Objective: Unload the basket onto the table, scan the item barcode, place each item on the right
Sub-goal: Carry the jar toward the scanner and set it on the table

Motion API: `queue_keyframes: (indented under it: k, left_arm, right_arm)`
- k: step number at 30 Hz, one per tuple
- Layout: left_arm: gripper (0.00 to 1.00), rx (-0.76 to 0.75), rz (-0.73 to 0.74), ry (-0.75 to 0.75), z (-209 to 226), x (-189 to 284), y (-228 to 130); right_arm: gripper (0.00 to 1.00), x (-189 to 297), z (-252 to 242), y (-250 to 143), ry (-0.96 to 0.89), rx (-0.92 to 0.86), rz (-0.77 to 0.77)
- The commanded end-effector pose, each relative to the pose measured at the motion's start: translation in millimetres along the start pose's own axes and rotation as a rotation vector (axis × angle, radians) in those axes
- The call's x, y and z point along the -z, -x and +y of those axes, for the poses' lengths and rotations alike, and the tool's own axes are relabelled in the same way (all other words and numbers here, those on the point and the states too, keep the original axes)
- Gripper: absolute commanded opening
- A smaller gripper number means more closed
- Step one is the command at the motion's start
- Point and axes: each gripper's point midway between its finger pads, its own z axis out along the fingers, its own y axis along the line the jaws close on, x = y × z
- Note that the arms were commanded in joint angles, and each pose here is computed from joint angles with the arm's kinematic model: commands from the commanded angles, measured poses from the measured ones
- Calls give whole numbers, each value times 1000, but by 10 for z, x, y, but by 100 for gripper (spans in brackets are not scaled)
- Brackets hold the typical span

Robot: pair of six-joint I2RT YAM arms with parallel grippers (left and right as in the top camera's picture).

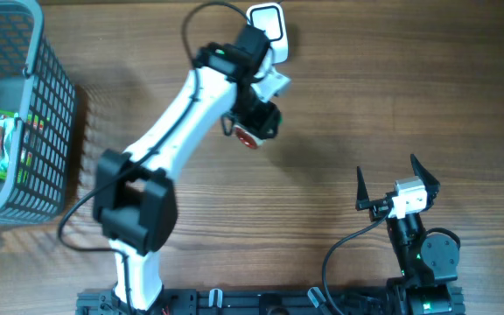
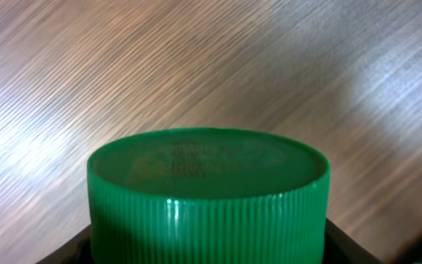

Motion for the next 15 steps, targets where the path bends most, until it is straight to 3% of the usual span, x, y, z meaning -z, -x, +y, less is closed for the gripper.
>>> queue_keyframes:
  k: [1,6,15]
  left_arm:
    - [52,-32,2,-14,-149,-268,121]
    - [50,-62,-10,-18,-214,-555,240]
    - [54,-58,89,-30,-209,-1030,92]
  right_arm:
    - [100,-1,-37,-9,-20,10,4]
    - [100,-1,-37,-9,-20,9,4]
    - [100,-1,-37,-9,-20,10,4]
